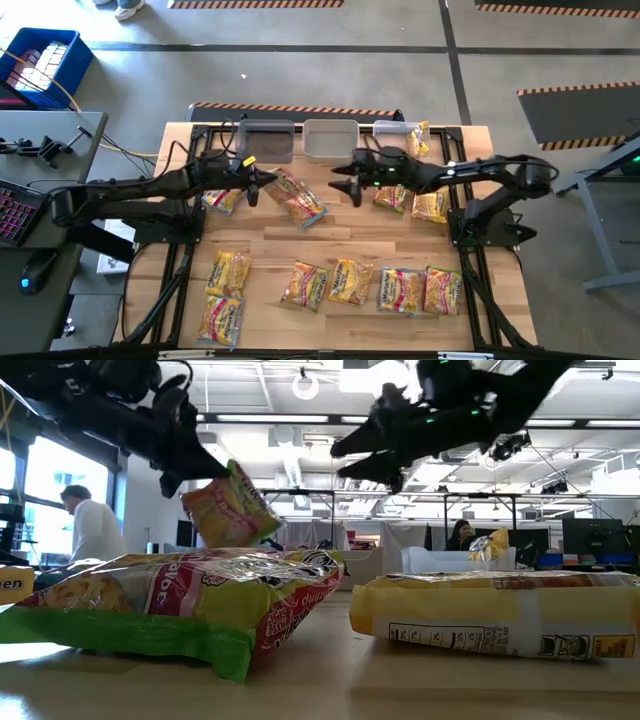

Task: Sort Maruchan noodles
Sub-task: Put the green noodle pack into the gray bin

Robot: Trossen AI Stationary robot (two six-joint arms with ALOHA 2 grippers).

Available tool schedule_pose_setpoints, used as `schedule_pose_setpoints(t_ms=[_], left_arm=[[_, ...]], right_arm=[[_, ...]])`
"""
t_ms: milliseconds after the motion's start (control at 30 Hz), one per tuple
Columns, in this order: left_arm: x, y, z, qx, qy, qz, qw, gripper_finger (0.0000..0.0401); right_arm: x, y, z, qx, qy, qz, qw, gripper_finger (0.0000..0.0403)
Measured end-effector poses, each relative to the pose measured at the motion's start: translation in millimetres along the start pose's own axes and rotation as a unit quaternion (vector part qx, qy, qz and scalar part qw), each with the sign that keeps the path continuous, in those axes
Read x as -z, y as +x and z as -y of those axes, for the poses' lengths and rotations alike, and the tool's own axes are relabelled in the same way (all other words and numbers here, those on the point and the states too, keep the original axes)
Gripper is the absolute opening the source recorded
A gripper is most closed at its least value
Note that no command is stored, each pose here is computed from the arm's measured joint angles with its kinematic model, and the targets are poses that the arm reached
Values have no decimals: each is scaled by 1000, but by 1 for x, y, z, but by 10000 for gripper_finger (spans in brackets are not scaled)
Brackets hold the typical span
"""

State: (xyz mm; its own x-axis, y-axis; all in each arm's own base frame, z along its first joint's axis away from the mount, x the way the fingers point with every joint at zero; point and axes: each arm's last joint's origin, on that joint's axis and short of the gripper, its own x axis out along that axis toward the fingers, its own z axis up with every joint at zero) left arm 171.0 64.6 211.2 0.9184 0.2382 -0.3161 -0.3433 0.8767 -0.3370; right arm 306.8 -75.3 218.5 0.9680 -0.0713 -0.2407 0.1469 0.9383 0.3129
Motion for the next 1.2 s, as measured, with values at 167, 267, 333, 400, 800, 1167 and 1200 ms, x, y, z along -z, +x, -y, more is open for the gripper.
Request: schedule_pose_setpoints(t_ms=[167,267,333,400,800,1167,1200], left_arm=[[-5,0,6,21,17,27,999,0],[-7,0,10,29,26,41,998,0],[-7,0,11,28,38,46,998,0],[-7,0,12,23,45,48,998,0],[-10,0,13,21,61,65,996,0],[-11,0,13,20,69,73,995,0],[-12,-1,13,21,72,77,994,0]], right_arm=[[-8,43,2,-10,14,-73,997,241],[-20,67,3,-9,-7,-94,996,241],[-30,80,5,-19,-17,-102,994,241],[-38,90,7,-37,-11,-111,993,241],[-47,133,13,-83,5,-124,989,241],[-47,140,11,-124,-9,-95,988,169],[-48,141,11,-125,-8,-93,988,156]])
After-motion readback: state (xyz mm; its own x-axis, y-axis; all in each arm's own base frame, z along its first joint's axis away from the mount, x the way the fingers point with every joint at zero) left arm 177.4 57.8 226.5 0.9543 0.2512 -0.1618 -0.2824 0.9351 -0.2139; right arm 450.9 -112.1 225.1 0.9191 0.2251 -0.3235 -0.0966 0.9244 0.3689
